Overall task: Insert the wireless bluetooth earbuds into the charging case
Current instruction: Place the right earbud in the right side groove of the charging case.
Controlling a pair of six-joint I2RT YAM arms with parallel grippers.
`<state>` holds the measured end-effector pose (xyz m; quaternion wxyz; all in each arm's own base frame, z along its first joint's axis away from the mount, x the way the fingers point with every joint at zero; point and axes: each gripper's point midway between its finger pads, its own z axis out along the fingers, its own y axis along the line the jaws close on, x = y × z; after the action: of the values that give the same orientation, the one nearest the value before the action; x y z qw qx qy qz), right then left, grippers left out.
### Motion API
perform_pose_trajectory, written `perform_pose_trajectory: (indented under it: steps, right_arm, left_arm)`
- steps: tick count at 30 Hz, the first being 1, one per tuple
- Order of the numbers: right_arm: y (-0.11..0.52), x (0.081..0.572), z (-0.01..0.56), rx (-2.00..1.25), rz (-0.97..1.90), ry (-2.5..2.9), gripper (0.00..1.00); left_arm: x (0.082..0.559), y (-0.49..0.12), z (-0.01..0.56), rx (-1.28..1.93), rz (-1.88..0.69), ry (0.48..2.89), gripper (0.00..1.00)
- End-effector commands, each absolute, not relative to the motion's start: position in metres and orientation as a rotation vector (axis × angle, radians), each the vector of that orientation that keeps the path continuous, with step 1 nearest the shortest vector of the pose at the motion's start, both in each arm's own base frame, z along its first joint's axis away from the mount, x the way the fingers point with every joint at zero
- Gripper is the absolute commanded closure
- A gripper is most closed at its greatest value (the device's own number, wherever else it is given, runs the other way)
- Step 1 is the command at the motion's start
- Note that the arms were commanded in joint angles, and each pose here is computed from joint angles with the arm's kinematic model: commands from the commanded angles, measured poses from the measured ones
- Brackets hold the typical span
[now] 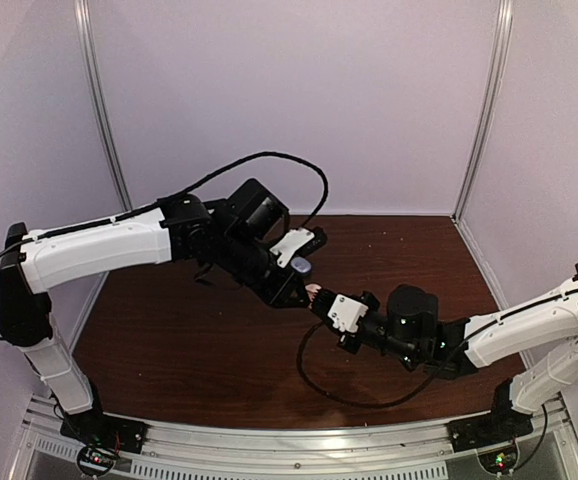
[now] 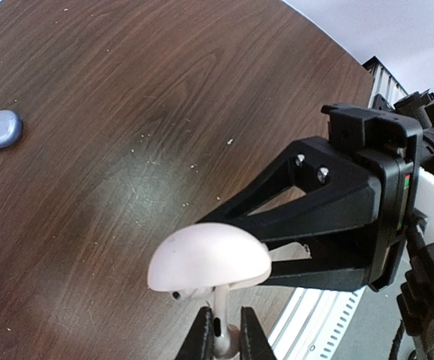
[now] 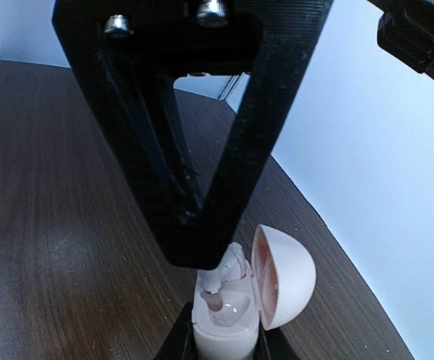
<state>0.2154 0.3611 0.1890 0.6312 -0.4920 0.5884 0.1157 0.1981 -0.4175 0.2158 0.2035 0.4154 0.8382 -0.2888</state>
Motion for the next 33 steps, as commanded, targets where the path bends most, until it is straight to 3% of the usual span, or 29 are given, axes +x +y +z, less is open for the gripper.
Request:
perform_pose_trajectory:
  steps: [1, 21, 33]
  right_arm:
    - [0.371, 0.215, 0.211, -1.084, 0.285, 1.301, 1.00]
    - [0.377, 0.209, 0.215, -1.089, 0.305, 1.277, 1.00]
    - [0.382, 0.206, 0.214, -1.078, 0.337, 1.271, 1.00]
  left_arm:
    - [0.199, -0.425, 0.217, 1.157, -0.805, 2.336, 0.94]
    - [0.197, -0.432, 0.207, 1.164, -0.785, 2.368, 0.95]
    - [0.198, -0.431, 0.198, 1.148, -0.740, 2.431, 0.89]
